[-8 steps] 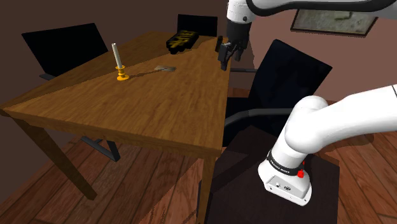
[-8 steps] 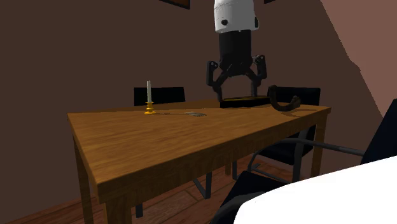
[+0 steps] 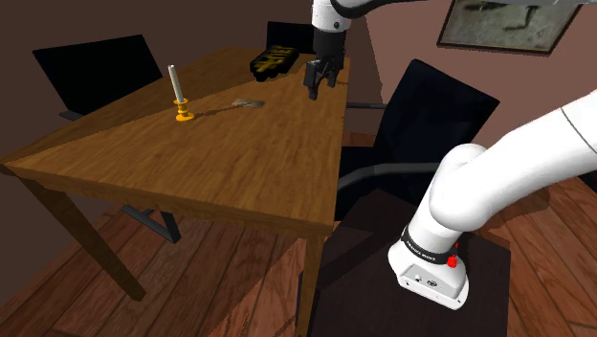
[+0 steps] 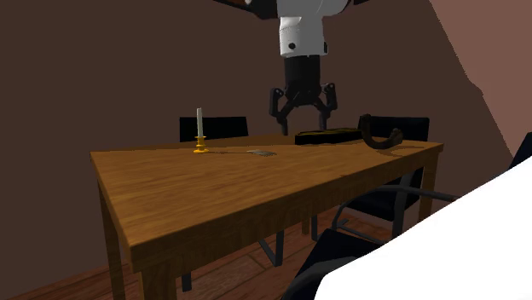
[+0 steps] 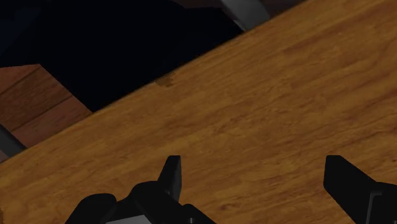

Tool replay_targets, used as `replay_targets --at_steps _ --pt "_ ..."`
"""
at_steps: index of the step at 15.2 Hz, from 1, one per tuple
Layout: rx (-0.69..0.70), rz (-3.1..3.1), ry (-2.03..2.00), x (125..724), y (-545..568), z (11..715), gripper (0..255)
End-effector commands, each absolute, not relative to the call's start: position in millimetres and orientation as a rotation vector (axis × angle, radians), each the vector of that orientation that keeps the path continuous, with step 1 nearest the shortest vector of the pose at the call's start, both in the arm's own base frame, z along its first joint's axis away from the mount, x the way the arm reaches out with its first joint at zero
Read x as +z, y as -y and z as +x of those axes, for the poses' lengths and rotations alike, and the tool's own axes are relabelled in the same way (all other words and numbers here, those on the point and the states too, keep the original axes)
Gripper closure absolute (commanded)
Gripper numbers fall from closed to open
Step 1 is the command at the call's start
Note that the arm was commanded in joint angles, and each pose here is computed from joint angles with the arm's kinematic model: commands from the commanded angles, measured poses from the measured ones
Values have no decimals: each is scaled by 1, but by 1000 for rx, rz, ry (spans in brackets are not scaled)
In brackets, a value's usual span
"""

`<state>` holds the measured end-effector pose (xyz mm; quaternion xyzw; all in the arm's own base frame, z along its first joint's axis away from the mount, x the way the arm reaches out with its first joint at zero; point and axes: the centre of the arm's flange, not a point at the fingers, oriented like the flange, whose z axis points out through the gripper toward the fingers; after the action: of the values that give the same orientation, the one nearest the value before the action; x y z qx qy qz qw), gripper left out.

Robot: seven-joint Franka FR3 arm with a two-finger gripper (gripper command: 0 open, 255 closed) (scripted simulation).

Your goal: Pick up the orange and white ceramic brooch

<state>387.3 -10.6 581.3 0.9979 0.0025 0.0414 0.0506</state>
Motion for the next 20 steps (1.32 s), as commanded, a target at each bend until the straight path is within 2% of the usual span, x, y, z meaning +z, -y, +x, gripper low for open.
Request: replay_targets --at_steps 1,20 --pt "114 3048 -57 576 12 415 0" --pt "-3 3104 -515 532 -18 662 0"
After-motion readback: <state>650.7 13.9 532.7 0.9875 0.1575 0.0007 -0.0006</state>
